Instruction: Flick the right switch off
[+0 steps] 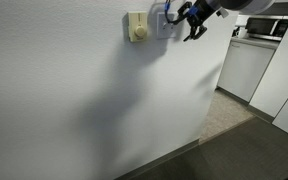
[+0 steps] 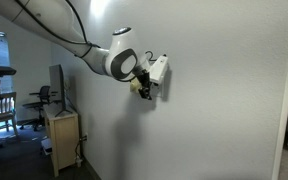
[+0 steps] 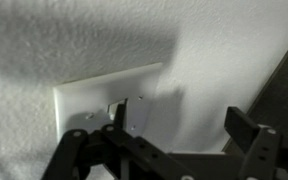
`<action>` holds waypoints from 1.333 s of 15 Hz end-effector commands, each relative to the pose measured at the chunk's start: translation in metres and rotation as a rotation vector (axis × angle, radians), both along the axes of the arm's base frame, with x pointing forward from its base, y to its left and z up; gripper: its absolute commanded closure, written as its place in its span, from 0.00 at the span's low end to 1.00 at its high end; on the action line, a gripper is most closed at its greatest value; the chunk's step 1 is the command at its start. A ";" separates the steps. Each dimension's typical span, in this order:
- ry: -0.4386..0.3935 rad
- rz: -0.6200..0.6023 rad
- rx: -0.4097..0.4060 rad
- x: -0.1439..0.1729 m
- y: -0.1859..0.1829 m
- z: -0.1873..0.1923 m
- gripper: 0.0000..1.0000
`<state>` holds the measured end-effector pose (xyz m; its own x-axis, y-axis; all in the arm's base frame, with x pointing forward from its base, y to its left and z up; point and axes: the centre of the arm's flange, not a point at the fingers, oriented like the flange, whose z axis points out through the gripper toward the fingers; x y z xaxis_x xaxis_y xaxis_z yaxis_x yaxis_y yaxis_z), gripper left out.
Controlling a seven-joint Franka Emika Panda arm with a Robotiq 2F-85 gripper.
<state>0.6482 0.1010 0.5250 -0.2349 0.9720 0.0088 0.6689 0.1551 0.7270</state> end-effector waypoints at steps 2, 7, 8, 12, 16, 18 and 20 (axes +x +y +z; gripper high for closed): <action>-0.062 0.031 -0.044 0.019 0.003 0.024 0.00; -0.049 0.034 -0.009 0.027 0.004 0.017 0.00; -0.041 0.030 0.000 0.028 0.003 0.015 0.00; -0.017 0.019 0.024 0.031 0.000 0.008 0.00; 0.004 0.009 0.041 0.032 -0.001 -0.001 0.00; 0.011 0.003 0.049 0.031 -0.004 -0.005 0.00; 0.016 -0.005 0.058 0.030 -0.005 -0.008 0.00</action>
